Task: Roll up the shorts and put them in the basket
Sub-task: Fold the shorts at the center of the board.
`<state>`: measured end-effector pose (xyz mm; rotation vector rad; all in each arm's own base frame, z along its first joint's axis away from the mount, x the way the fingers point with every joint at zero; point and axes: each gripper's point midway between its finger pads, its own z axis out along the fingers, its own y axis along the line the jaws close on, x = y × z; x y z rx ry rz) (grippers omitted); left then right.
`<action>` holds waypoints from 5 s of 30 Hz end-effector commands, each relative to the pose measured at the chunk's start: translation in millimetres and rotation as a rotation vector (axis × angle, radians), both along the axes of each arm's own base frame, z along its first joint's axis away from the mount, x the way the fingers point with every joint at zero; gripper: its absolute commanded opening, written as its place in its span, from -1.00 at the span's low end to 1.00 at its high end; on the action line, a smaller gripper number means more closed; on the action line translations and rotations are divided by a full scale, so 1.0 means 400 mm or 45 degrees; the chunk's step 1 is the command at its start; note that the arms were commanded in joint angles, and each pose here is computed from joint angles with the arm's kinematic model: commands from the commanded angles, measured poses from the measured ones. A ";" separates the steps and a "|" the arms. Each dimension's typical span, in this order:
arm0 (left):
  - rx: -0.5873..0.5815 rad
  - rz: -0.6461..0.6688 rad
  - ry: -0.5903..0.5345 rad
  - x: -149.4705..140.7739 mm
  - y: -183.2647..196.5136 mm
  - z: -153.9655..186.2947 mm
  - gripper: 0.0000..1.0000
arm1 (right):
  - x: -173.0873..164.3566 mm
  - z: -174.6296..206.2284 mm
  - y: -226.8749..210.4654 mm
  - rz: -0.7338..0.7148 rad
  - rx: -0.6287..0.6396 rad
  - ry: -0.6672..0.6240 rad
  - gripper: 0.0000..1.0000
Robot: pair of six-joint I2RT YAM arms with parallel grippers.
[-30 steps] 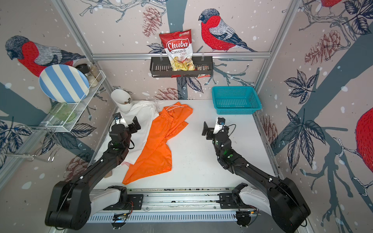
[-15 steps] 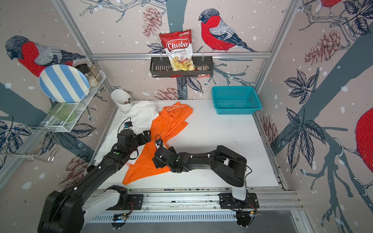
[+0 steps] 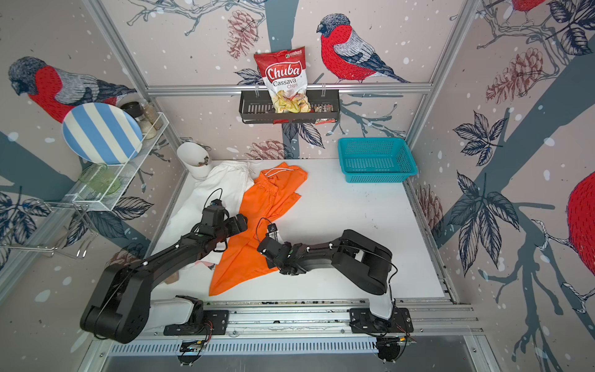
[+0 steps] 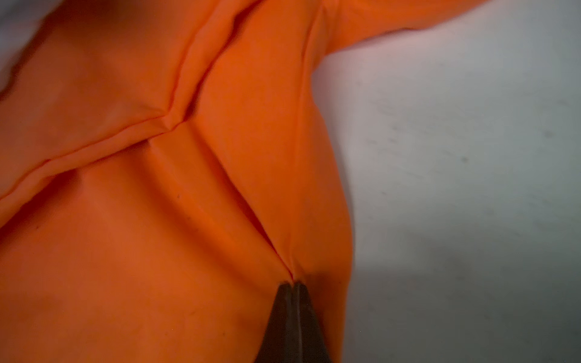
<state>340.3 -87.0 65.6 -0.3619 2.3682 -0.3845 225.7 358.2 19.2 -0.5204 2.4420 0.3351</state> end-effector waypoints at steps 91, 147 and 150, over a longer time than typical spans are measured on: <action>-0.129 -0.182 0.157 -0.086 -0.201 -0.017 0.91 | 0.665 0.105 -0.365 0.011 0.180 0.252 0.01; -0.359 -0.282 0.228 -0.145 -0.317 0.017 0.62 | 0.247 0.284 -0.361 -0.216 0.342 0.166 0.24; -0.398 -0.349 0.219 -0.137 -0.347 0.008 0.61 | 0.235 0.278 -0.374 -0.225 0.321 0.164 0.24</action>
